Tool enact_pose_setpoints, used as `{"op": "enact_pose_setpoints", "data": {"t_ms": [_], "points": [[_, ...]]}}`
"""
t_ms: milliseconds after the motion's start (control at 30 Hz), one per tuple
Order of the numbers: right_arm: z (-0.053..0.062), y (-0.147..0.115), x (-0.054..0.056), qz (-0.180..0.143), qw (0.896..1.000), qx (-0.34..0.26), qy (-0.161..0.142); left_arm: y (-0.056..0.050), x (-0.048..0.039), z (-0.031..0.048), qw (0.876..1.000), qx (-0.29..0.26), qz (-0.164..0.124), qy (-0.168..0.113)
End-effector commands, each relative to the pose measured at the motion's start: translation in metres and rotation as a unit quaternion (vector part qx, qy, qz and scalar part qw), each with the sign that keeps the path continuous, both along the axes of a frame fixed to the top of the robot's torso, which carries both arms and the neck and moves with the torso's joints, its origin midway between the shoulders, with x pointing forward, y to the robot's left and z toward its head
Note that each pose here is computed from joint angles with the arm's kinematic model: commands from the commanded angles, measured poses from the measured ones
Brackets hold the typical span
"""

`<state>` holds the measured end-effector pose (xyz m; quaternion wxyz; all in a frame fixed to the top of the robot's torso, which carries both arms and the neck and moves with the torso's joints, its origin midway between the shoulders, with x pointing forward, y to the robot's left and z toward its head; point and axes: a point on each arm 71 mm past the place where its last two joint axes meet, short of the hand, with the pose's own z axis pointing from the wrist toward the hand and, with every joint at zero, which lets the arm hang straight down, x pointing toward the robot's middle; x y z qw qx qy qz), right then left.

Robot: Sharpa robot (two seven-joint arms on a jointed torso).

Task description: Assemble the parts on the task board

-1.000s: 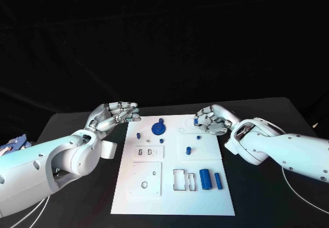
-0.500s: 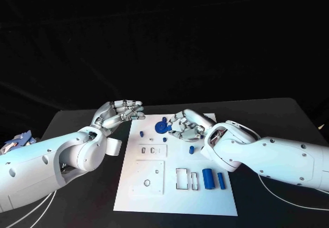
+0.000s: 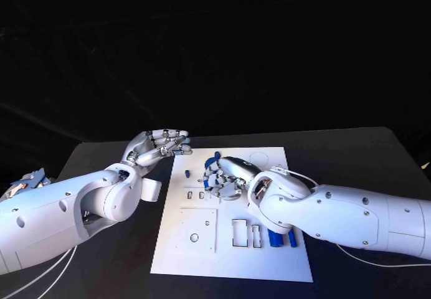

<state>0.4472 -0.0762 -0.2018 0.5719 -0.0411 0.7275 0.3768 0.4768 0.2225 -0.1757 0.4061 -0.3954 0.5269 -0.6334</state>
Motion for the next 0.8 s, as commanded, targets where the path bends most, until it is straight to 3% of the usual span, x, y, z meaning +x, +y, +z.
{"op": "enact_pose_setpoints", "data": {"t_ms": [33, 333, 800], "points": [[-0.008, 0.004, -0.001, 0.009, 0.999, -0.046, -0.004, -0.001, 0.0, 0.0011, 1.0, -0.005, -0.007, -0.003], [-0.023, 0.011, -0.007, 0.017, 0.998, -0.067, 0.008, -0.001, 0.0, 0.001, 1.0, -0.005, -0.007, -0.002], [-0.027, 0.006, -0.006, 0.009, 0.997, -0.081, -0.006, 0.0, 0.0004, 0.0007, 1.0, -0.005, -0.008, -0.001]]}}
